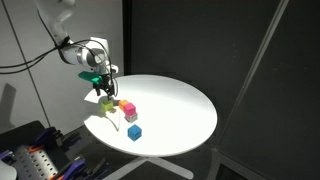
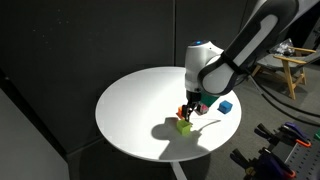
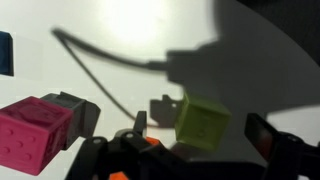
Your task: Put the pink block on the grey block and then put the yellow block on the pink bock
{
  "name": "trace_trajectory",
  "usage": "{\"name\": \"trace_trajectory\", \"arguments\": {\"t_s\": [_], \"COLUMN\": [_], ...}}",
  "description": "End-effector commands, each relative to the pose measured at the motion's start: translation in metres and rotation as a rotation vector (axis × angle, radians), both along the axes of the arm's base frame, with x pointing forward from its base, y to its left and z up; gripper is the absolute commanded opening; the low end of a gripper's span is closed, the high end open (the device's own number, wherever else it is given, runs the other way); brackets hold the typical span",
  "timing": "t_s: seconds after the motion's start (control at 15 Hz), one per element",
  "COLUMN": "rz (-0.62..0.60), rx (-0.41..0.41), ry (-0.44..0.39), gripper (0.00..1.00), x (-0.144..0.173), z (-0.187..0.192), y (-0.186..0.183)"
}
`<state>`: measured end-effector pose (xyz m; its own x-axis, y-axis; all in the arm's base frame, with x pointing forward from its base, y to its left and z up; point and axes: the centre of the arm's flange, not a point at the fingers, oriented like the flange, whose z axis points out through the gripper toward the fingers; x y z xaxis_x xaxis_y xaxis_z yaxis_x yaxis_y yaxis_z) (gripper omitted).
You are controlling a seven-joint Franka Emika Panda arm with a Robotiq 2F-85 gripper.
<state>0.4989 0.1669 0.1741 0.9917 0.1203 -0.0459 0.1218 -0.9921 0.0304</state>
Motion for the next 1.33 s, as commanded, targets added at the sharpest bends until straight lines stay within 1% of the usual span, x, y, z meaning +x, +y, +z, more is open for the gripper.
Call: {"name": "trace_trajectory", "arguments": {"t_s": [0.0, 0.47, 0.93, 1.27], "rz": [-0.014, -0.037, -0.039, -0.119], "rx": [-0.013, -0.010, -0.010, -0.008], "ry": [-0.024, -0.033, -0.025, -0.028], "gripper": [1.00, 1.00, 1.00, 1.00], "x": [0.004, 0.014, 0.030, 0.039], "z": [-0.009, -0.023, -0.035, -0.043], "y": [0.003, 0.001, 0.015, 0.021]}}
